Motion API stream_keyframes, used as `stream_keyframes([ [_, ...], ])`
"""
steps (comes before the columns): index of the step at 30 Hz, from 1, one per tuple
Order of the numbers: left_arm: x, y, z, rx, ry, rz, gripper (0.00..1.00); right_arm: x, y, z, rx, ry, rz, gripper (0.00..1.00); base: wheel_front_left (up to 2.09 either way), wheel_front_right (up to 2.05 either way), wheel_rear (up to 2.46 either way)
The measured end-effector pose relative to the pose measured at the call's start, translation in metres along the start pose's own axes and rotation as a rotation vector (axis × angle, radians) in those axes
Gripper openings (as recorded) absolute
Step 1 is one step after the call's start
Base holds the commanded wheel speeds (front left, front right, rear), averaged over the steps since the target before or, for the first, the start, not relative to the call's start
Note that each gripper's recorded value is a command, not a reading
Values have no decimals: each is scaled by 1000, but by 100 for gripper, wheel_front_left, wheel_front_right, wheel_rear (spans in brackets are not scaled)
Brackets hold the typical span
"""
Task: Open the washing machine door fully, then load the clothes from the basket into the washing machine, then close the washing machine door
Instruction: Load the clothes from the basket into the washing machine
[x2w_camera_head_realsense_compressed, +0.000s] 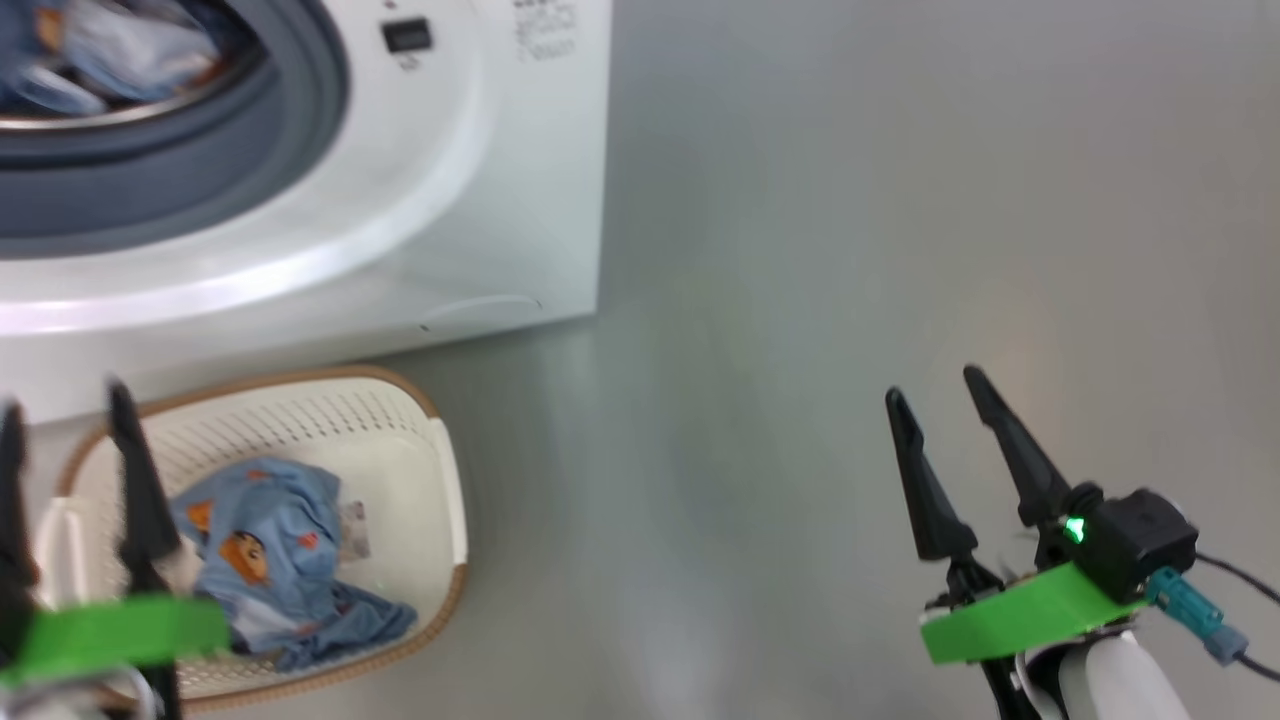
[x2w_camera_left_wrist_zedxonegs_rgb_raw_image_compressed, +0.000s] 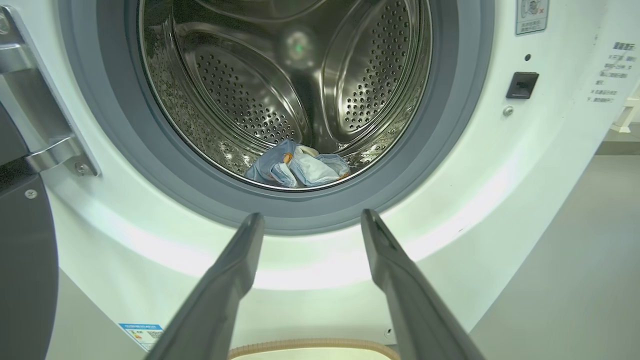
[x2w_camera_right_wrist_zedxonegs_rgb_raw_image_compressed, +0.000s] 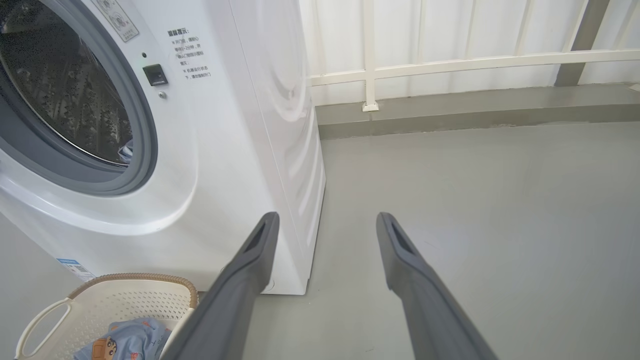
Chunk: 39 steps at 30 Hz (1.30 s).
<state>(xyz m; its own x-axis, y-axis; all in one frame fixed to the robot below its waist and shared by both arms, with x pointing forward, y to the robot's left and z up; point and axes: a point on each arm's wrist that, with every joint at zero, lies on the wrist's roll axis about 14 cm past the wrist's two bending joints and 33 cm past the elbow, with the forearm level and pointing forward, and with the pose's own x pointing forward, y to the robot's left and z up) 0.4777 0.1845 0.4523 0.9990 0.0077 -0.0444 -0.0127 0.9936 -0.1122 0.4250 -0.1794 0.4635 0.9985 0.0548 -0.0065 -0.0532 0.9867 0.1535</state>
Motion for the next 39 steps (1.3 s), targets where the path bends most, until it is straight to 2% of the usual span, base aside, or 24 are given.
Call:
stream_keyframes([
  [17,-122,-1,18,5,23,37,100,-45,31,33,-25,-36,85,100,0,0,0],
  [25,-149,-7,30,0,-17,27,100,-66,38,52,-31,-70,99,100,0,0,0],
  [39,-163,-13,41,-4,-51,9,100,-84,39,68,-37,-103,99,100,0,0,0],
])
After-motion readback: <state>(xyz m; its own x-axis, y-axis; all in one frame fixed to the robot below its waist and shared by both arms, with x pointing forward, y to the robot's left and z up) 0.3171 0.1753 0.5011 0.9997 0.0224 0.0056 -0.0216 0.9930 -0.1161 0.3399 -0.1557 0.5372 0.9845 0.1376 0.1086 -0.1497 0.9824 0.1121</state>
